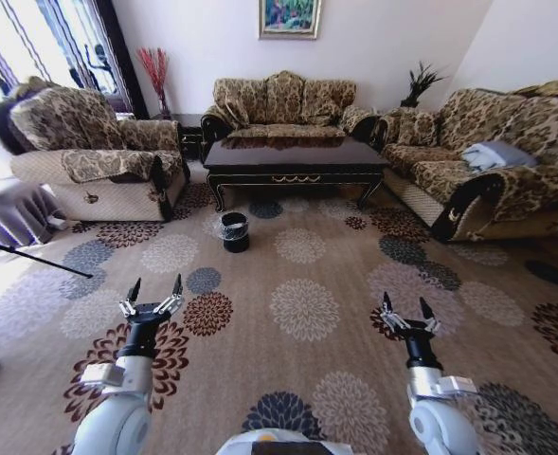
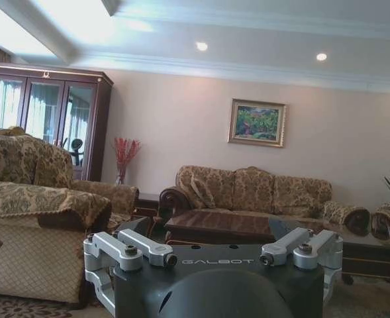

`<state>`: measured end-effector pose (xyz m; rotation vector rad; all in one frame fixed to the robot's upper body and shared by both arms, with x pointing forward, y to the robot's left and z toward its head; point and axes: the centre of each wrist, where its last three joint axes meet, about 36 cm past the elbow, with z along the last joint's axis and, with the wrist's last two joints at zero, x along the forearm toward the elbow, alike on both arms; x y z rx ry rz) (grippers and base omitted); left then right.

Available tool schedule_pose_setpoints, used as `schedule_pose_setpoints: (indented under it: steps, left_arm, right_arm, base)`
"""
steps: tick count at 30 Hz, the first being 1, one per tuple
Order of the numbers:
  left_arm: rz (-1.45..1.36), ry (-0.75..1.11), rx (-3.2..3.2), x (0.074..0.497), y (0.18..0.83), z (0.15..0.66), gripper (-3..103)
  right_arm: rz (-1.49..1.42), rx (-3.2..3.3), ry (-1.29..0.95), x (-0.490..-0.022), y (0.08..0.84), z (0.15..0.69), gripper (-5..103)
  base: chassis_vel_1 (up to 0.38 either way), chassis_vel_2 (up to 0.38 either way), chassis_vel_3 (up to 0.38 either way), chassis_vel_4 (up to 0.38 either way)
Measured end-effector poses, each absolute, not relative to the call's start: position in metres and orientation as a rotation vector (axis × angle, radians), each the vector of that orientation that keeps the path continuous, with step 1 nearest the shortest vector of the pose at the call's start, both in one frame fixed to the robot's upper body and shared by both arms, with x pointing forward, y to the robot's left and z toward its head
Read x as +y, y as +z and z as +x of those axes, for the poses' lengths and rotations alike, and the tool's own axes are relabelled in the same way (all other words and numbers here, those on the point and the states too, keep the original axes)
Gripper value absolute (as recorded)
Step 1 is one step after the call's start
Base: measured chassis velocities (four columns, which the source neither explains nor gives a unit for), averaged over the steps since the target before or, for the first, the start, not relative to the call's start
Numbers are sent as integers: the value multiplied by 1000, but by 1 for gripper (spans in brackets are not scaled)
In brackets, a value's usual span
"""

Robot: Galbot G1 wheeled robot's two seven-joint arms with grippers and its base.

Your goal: Move to the front of the table and pick up the trash from the floor, then place it into the trash bin.

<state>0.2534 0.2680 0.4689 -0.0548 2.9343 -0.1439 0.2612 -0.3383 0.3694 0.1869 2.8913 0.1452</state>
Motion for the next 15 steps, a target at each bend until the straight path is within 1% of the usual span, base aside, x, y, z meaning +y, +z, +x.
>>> schedule_pose_setpoints:
  steps: [15]
  left_arm:
    - [-53,-144,2934,268,468,254,100]
  right_arm:
    - [187,2888,147,-338,369,261,100]
  base:
    - [0,0,0,0]
